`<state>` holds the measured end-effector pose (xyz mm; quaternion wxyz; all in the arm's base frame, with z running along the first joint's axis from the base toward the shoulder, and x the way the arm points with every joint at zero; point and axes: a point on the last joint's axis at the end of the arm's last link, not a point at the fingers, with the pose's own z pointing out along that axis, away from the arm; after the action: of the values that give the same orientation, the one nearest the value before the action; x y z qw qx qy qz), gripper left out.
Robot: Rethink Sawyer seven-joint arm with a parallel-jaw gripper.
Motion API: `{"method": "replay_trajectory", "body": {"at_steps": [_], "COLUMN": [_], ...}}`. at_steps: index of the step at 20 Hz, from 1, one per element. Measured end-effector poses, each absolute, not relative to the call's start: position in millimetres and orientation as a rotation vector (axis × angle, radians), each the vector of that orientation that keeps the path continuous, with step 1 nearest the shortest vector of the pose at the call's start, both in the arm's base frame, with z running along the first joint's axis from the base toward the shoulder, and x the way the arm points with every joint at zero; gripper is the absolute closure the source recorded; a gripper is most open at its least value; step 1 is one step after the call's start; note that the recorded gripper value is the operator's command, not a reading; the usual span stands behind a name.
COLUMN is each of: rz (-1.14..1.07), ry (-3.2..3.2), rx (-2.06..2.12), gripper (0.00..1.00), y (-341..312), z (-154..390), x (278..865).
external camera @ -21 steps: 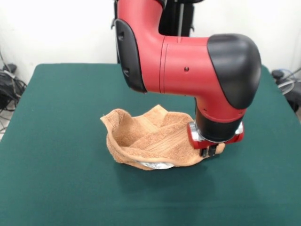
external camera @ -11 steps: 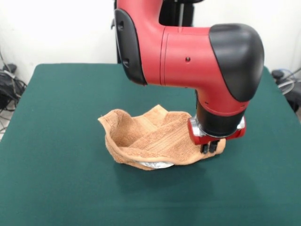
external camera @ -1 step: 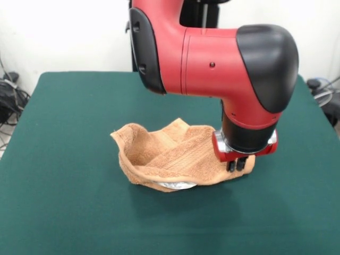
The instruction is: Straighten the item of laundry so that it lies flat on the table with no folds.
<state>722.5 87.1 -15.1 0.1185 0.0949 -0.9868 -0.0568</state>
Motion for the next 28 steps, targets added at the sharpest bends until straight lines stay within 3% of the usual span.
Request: {"method": "replay_trajectory", "body": {"at_steps": [18, 28], "rz": [-0.162, -0.161], "ry": [-2.914, -2.916], "rx": [0.296, 0.297], "gripper": [1.00, 1.00], "y": [91.3, 91.4], "z": [39.0, 40.7], "x": [737.2, 737.8]}}
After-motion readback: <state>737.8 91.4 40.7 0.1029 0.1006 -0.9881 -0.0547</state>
